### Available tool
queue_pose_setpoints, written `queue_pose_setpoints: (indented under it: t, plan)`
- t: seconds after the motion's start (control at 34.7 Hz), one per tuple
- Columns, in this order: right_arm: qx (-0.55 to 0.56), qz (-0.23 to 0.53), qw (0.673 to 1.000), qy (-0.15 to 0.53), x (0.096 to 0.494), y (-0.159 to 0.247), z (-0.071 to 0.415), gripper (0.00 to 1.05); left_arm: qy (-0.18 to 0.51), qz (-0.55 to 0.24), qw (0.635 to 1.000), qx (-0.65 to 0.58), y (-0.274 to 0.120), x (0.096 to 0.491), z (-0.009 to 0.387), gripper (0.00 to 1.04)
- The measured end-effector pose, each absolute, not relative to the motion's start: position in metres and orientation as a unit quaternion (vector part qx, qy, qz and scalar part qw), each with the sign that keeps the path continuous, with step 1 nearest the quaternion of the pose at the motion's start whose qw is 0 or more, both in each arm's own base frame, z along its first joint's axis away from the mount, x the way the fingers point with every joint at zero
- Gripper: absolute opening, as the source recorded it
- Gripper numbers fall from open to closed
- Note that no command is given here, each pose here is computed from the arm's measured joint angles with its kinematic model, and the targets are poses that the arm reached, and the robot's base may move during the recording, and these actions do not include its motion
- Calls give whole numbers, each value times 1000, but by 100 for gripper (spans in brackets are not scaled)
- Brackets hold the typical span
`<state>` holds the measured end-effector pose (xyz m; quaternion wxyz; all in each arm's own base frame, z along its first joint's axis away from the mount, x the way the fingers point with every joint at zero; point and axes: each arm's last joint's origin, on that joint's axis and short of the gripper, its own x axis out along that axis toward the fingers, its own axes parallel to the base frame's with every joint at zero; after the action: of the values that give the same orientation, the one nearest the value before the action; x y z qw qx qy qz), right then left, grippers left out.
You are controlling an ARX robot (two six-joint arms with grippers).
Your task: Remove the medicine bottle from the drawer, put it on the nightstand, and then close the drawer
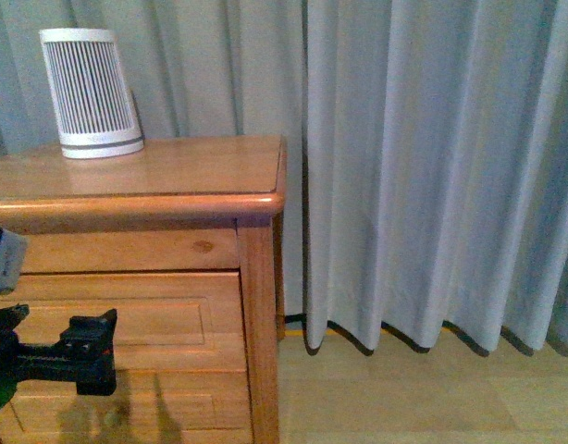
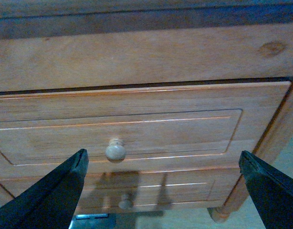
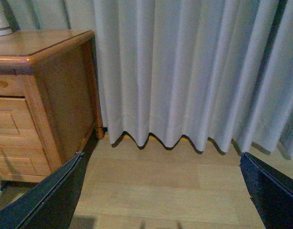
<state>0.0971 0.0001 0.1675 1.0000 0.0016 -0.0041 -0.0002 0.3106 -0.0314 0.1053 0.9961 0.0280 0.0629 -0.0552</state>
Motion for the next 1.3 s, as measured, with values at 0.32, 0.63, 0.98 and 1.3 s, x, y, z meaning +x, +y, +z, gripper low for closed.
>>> queue_pose_setpoints:
  t: [0.32,0.63,0.98,1.3]
  plan:
    - [2,0,1000,-4,97,0,167,98,86,-46,992,79,-11,347,49,98]
    - [2,0,1000,-4,97,0,167,98,78,-43,993,76,-7,385,37,98]
    - [2,0,1000,-4,97,0,167,98,84,-39,993,69,-1,402,31,98]
    - [2,0,1000,-4,97,0,167,98,92,-36,993,59,2,410,27,85]
